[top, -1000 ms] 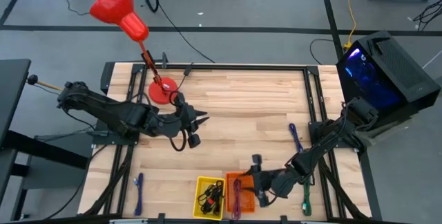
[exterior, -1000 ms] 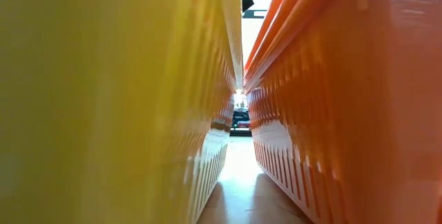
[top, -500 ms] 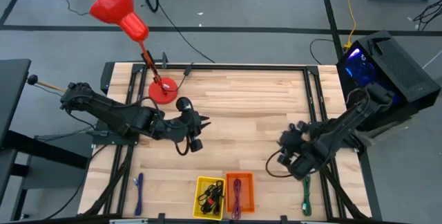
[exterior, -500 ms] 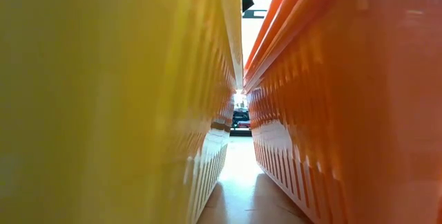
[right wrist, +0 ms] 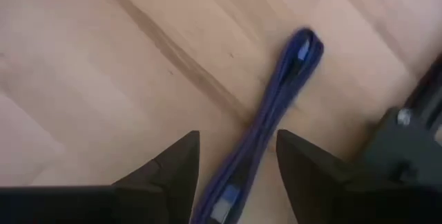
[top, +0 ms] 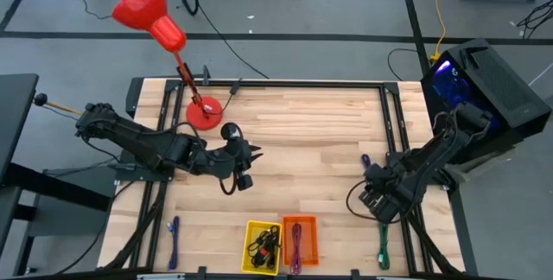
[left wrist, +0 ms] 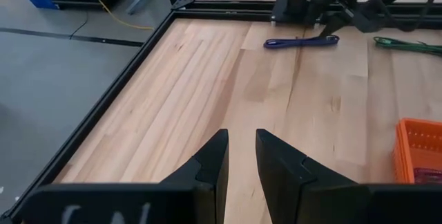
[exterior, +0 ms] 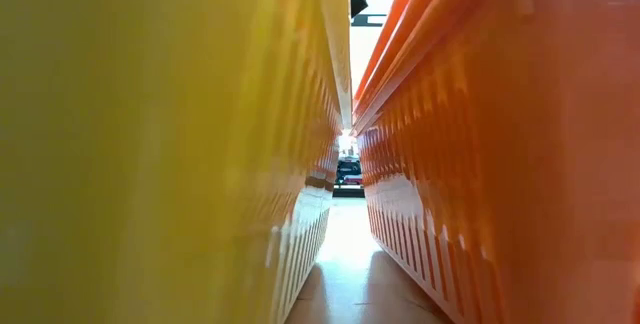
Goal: Pick & Place USB Port
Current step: Put the black and purple charger cable into the orange bin
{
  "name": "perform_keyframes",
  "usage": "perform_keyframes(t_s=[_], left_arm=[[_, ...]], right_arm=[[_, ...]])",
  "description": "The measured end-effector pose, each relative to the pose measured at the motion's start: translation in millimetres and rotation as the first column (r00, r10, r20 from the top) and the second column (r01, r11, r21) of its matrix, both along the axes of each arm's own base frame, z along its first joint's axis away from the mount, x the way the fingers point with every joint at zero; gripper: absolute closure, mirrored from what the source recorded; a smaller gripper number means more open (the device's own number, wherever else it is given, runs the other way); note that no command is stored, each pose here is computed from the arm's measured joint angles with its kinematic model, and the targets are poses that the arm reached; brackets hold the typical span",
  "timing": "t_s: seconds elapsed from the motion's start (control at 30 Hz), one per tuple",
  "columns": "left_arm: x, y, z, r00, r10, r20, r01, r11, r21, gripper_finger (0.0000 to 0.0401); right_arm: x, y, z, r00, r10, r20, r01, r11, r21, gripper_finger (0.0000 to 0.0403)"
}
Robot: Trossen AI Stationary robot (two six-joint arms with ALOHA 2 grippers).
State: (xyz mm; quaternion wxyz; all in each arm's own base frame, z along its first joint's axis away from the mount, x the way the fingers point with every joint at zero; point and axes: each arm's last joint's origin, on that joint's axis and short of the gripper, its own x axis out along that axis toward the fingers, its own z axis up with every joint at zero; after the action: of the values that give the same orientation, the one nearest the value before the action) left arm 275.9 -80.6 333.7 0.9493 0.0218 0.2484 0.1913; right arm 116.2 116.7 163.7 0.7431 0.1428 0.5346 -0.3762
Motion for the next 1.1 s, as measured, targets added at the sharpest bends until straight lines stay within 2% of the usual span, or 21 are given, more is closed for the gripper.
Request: perform_keyframes(t_s=[0.07, 0.27, 0.5, 0.73, 0.87, 1.0, 1.1], left_arm=[[-0.2, -1.1, -0.1, 1.0, -0.007, 0.0, 0.007, 1.0, -0.004, 0.0323], [-0.3, -1.3, -0.1, 1.0, -0.01, -0.002, 0.01, 1.0, -0.004, 0.0323], [-0.6, -1.0, -0.7, 1.0, -0.009, -0.009, 0.009, 1.0, -0.002, 0.0323], [-0.7, -1.0, -0.7, 1.0, -0.009, -0.01, 0.009, 1.0, -0.001, 0.0323], [-0.7, -1.1, -0.7, 1.0, -0.01, -0.009, 0.01, 1.0, -0.001, 0.0323], [-0.7, -1.0, -0.6, 1.0, -0.01, -0.009, 0.01, 1.0, -0.002, 0.0323], [-0.7, -1.1, -0.6, 1.0, -0.009, -0.009, 0.009, 1.0, -0.002, 0.0323]], right_arm=[[-0.2, 2.0, -1.5, 0.999, -0.045, -0.01, 0.045, 0.998, 0.051, 0.0214], [-0.5, 7.0, -14.0, 0.998, -0.058, 0.029, 0.053, 0.988, 0.142, 0.0221], [-7.2, 3.0, -27.0, 0.992, -0.128, -0.021, 0.129, 0.973, 0.191, 0.0223], [-10.5, -0.7, -36.3, 0.992, -0.122, -0.015, 0.122, 0.973, 0.195, 0.0228], [-13.3, -3.5, -42.4, 0.992, -0.121, -0.036, 0.125, 0.978, 0.169, 0.0272], [-13.2, -4.3, -43.3, 0.995, -0.098, -0.03, 0.102, 0.984, 0.148, 0.0371], [-12.5, -3.8, -41.4, 0.996, -0.081, -0.032, 0.084, 0.987, 0.134, 0.0385]])
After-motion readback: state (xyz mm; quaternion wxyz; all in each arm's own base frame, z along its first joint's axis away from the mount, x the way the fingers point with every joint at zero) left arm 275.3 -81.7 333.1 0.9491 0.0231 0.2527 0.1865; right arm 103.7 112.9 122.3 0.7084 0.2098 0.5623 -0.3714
